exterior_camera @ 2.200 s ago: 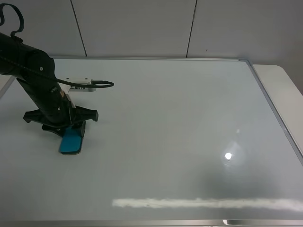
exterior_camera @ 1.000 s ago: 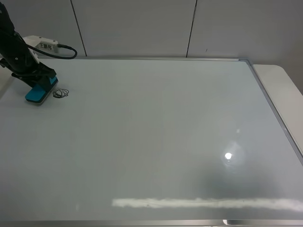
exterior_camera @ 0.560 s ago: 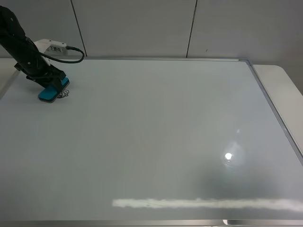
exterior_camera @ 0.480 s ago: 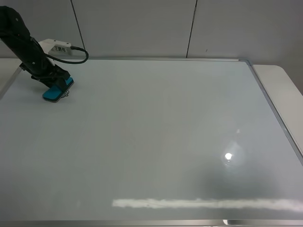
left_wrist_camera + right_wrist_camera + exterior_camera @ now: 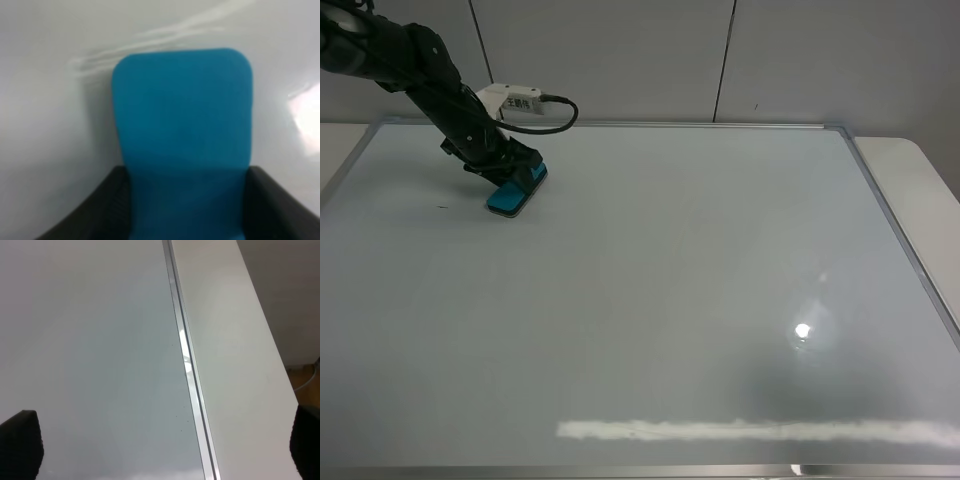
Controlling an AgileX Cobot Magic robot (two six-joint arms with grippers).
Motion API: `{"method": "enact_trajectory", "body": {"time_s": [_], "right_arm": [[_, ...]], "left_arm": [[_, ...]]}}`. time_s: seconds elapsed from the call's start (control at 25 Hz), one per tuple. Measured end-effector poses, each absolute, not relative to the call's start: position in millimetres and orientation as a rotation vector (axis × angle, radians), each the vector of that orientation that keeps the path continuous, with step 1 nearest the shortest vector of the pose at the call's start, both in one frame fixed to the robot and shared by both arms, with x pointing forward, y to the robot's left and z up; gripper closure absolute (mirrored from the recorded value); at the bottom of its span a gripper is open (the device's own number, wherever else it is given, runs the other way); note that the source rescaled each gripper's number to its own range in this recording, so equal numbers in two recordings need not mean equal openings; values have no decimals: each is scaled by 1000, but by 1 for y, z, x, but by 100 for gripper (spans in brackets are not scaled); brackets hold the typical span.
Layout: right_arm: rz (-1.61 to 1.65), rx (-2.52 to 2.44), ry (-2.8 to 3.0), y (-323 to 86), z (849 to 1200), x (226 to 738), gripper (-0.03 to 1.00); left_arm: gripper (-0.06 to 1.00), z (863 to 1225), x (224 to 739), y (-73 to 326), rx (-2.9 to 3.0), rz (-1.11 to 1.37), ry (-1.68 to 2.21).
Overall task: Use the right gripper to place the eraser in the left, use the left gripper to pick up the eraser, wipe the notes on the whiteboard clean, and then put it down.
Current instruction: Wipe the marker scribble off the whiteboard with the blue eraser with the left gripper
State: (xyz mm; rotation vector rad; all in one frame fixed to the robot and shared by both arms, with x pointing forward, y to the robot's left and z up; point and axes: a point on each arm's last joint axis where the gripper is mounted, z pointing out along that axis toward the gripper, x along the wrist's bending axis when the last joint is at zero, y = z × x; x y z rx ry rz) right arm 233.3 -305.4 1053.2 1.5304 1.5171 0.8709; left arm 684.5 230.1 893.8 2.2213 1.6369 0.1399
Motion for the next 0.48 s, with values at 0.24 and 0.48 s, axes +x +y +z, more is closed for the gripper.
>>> {"method": "enact_trajectory", "body": {"time_s": [0.24, 0.48], "right_arm": [[871, 1530, 1517, -305, 1053, 233, -2], [871, 1530, 1517, -305, 1053, 233, -2]], "left_arm": [[94, 893, 680, 295, 2074, 102, 1835], [94, 895, 653, 349, 1989, 172, 1956]]}}
